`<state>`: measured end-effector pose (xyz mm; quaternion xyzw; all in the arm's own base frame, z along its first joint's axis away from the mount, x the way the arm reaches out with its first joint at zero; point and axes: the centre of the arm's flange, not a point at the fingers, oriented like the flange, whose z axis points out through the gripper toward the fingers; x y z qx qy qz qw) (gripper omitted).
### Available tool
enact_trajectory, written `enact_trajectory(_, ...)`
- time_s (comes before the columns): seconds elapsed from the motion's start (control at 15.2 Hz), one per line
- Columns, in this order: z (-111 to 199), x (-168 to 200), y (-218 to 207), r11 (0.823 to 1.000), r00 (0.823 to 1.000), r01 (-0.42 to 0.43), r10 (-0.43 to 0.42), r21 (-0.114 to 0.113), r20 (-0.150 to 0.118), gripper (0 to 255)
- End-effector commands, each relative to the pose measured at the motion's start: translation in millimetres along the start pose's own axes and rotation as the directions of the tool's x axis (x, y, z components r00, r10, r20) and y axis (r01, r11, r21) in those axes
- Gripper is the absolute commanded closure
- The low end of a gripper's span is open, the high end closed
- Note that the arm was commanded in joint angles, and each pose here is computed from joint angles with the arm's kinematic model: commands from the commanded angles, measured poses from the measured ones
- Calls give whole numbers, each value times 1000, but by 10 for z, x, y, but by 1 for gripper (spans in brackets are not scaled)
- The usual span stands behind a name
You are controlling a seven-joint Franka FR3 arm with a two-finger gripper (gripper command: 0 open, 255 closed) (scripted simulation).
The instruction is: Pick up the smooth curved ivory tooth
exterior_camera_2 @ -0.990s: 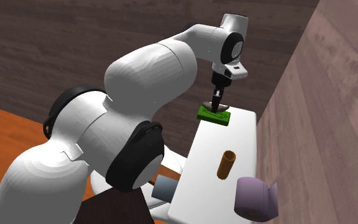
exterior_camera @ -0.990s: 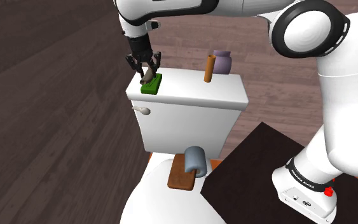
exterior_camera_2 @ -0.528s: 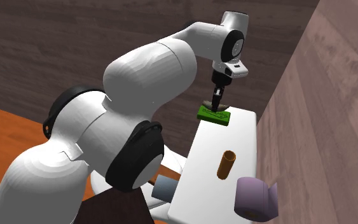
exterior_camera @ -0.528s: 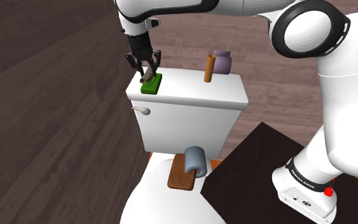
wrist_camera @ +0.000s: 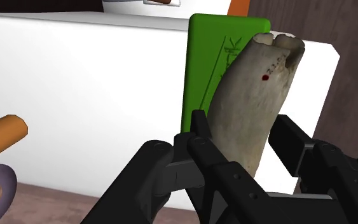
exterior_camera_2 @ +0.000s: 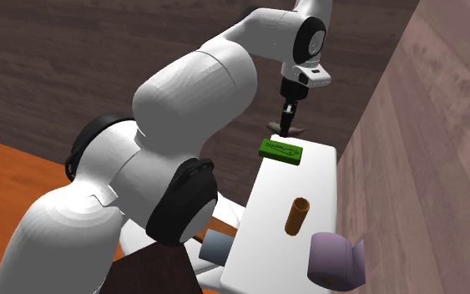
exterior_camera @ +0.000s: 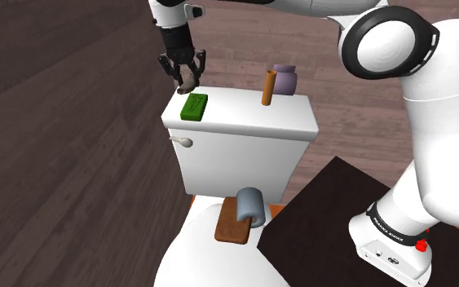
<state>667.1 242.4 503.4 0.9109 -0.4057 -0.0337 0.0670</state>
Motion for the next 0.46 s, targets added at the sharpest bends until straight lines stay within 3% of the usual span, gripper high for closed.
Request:
enact_trajectory(0.0, -101, -8, 15, 1000, 1000, 0, 0, -1, 0, 255)
enact_trajectory(0.4, -318, -10, 48, 1000, 1000, 0, 0, -1, 0, 255)
